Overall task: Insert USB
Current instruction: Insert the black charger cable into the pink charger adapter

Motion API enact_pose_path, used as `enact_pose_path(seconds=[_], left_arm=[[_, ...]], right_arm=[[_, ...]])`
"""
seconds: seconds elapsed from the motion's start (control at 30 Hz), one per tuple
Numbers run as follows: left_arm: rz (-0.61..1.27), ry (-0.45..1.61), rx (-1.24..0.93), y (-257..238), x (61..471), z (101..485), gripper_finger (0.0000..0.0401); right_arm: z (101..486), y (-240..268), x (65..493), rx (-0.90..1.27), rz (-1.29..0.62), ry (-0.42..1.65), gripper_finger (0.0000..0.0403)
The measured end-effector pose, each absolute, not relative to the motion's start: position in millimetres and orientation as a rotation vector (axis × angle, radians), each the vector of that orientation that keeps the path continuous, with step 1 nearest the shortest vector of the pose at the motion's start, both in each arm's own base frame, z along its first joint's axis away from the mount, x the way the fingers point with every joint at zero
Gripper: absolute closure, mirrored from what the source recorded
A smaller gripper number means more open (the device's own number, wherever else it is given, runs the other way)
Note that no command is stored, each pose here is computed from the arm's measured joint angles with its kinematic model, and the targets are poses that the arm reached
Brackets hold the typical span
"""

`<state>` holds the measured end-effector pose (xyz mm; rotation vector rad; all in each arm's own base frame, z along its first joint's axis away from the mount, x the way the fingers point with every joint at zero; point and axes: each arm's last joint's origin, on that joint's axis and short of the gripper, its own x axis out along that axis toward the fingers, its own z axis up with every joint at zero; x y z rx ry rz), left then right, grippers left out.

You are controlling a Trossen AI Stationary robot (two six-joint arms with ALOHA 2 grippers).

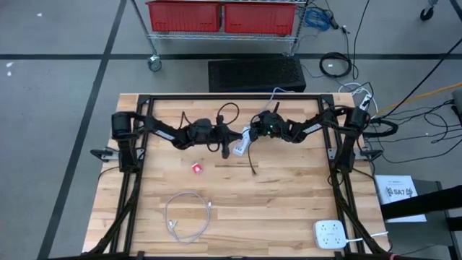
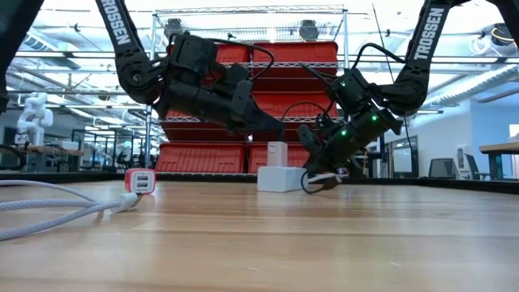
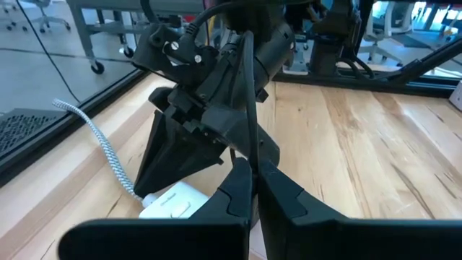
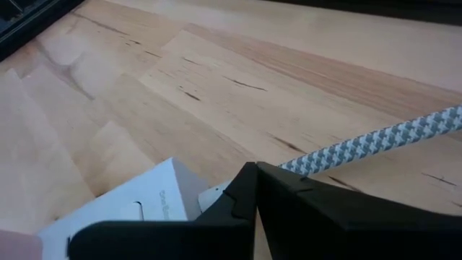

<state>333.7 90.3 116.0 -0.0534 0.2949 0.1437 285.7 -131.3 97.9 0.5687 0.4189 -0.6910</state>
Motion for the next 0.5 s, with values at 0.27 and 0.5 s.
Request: enact_pose_path(seconds=[0.27,0.5], left_arm=[[0.154,0.27,-0.077,90.3,334.8,114.8,0.0391],[0.157,0.288,-0.105,90.0,333.6,113.3,0.0335]], right_arm=[[97.6,-131.3,285.6,0.567,-0.695,0.423,0.0403],[97.3,-131.1,285.3,0.568,-0.696,0.43,0.0403]])
